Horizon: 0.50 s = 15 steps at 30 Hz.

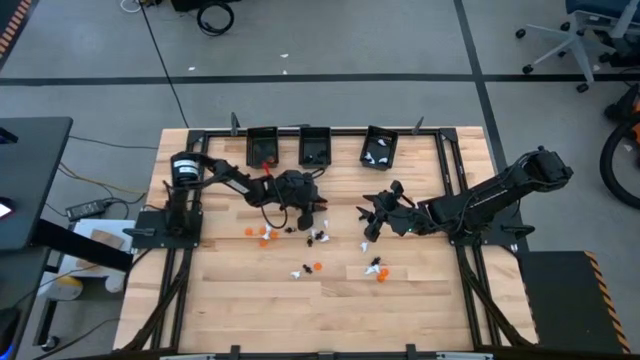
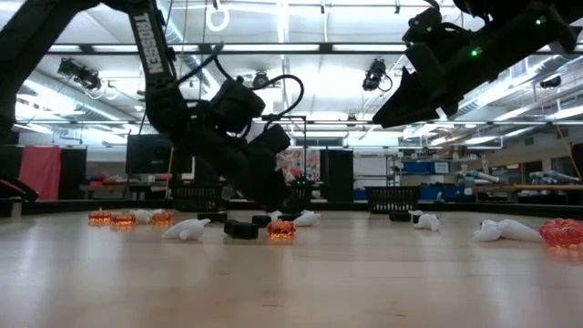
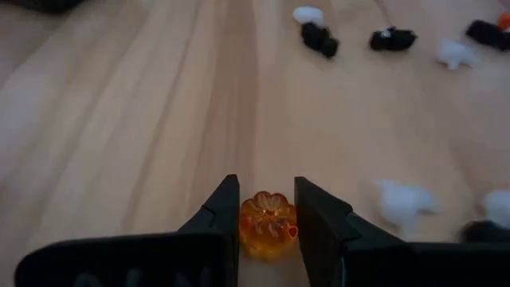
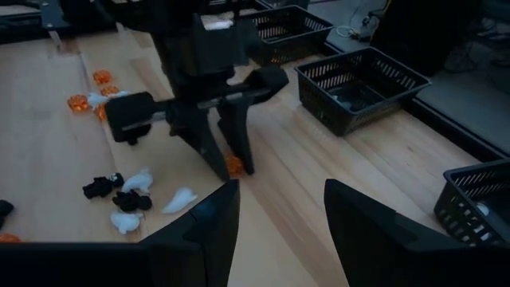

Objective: Sort Halloween decoration
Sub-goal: Put the orange pumpkin toy into the left black basket

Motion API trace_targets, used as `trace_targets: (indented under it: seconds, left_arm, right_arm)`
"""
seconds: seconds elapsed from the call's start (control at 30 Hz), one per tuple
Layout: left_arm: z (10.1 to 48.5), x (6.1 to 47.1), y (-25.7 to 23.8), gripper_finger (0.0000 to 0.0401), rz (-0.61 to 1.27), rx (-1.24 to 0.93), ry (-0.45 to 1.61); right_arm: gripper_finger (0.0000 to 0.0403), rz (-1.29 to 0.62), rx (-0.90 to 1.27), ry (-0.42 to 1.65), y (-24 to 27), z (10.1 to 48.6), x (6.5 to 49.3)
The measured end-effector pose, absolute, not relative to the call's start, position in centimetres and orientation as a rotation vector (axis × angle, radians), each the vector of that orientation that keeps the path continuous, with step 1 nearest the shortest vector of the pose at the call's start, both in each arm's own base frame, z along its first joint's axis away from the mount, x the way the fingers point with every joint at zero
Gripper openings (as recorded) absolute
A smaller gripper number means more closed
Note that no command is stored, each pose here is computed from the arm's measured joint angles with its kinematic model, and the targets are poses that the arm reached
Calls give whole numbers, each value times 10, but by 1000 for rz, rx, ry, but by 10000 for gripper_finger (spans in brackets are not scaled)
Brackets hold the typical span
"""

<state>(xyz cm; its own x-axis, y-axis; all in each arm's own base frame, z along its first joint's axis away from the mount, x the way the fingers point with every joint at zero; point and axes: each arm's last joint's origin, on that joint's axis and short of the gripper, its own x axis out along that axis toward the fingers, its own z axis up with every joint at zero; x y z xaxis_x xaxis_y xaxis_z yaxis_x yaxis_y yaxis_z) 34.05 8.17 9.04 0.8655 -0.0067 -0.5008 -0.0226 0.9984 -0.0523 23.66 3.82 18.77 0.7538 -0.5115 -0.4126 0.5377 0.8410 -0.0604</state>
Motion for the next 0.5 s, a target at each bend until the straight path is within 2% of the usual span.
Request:
trace_targets:
  seconds: [0.33, 0.5]
  left_arm:
    - [143, 328, 83, 78, 15, -4, 514]
    - [170, 310, 93, 78, 121, 31, 560]
  right_arm:
    - [189, -574, 64, 429, 38, 188, 237]
    - [189, -571, 67, 428, 38, 188, 237]
